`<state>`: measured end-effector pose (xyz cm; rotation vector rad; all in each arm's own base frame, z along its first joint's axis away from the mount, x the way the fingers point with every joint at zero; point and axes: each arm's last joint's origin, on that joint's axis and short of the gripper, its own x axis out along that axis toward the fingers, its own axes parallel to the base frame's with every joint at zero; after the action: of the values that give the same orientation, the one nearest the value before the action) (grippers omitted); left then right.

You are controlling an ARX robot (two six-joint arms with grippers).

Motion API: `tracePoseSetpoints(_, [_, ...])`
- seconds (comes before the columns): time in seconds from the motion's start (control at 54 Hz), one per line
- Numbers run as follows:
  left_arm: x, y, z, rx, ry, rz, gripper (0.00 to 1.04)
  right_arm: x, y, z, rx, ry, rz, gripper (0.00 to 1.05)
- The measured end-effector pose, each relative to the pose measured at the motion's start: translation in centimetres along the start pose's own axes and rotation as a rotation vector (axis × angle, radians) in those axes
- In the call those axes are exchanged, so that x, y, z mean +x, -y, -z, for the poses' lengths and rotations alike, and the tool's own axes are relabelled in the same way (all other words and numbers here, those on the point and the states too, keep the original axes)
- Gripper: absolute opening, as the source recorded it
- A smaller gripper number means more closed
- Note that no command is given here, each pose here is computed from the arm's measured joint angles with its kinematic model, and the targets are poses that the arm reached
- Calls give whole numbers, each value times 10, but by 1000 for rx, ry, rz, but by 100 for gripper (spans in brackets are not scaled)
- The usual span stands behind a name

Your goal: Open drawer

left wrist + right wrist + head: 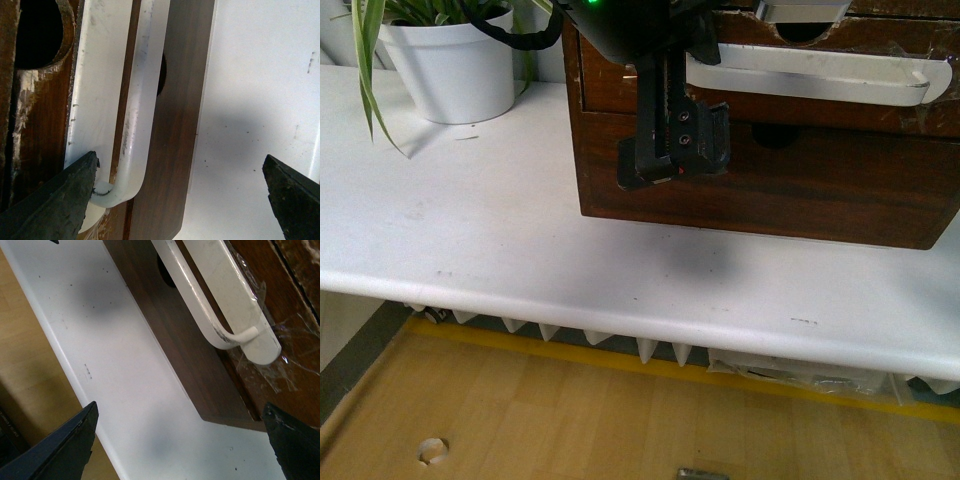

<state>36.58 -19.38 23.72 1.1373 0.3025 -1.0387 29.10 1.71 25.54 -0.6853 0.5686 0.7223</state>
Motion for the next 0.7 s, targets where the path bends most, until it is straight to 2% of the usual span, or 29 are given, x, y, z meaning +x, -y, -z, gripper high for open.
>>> tracePoseSetpoints(0.389, [0, 1, -1, -19, 29, 17, 99, 37, 0, -20, -30, 21, -36, 96])
tracePoseSetpoints(0.704, [-1, 3, -1, -31, 38, 39, 99, 54, -3, -27, -35, 20, -69, 96])
